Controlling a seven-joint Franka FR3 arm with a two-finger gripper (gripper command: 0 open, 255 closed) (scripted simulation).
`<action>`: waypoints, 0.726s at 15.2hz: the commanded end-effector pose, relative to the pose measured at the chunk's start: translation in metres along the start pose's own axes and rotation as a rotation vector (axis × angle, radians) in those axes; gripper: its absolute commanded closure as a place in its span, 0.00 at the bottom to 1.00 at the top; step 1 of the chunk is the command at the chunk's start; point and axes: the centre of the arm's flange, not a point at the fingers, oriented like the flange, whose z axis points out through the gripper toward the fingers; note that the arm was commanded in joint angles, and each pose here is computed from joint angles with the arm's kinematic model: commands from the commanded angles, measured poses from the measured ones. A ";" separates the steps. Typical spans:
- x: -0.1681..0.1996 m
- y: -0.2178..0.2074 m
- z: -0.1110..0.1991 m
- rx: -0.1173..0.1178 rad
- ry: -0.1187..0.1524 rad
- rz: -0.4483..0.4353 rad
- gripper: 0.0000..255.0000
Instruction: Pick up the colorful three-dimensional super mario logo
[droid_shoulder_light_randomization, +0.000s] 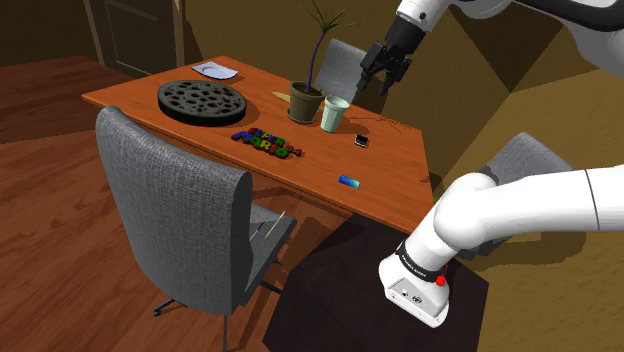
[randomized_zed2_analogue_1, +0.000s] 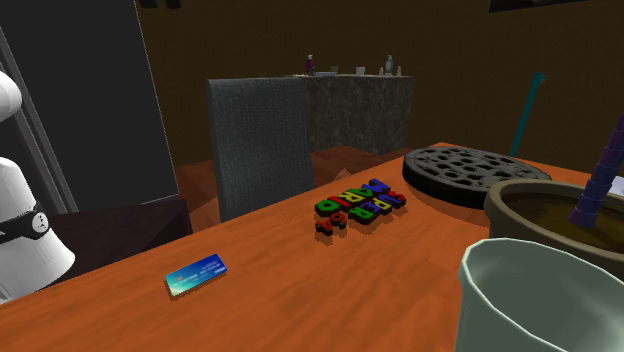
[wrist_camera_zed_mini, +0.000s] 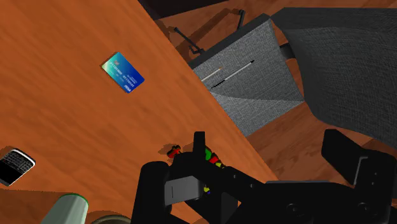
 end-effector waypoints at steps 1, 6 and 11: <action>0.000 0.000 0.000 0.000 0.000 0.000 0.00; 0.037 0.032 0.049 0.015 -0.021 -0.120 0.00; 0.076 0.058 0.098 0.030 -0.042 -0.240 0.00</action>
